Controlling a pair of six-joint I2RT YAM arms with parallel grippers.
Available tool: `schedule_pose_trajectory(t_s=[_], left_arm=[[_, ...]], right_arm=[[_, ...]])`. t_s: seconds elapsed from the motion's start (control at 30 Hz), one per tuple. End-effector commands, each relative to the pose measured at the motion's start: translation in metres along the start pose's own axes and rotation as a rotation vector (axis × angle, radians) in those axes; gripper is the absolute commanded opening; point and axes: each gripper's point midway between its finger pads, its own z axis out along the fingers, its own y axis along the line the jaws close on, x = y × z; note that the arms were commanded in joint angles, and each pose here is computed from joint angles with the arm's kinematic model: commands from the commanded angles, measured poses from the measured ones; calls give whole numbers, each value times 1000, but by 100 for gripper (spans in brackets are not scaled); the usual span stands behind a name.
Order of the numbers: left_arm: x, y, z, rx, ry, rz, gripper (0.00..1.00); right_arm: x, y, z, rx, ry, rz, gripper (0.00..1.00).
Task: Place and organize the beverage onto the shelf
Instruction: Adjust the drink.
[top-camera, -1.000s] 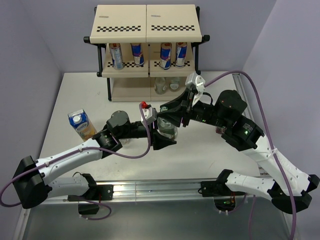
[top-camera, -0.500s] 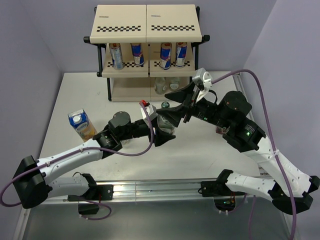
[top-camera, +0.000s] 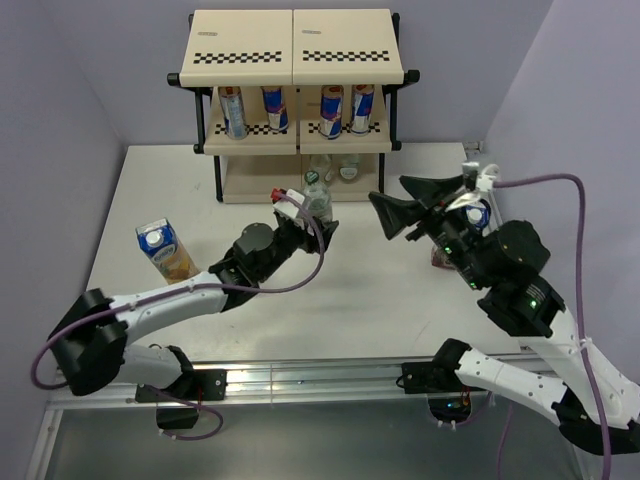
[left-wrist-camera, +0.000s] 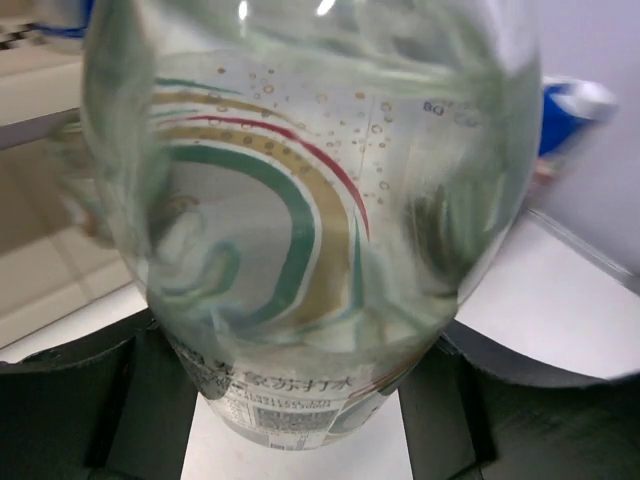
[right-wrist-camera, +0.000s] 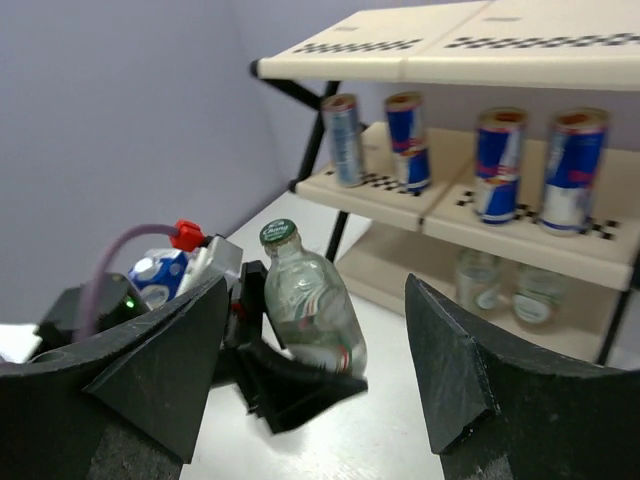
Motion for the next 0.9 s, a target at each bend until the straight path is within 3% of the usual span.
schedule_pose_trajectory(t_s=[0.0,0.43,0.87], left_arm=[[-80,40,12,-215,-353,-9,0],[-22,147,60,-518,-461,-39,0],[30,198,94,-671,-459,-79,0]], right_arm=[[-18,-24,-13,126,-88,14,78],[-19,-40,-52,166,-174,53,78],[-19,-41,-68,147,-221,69,78]])
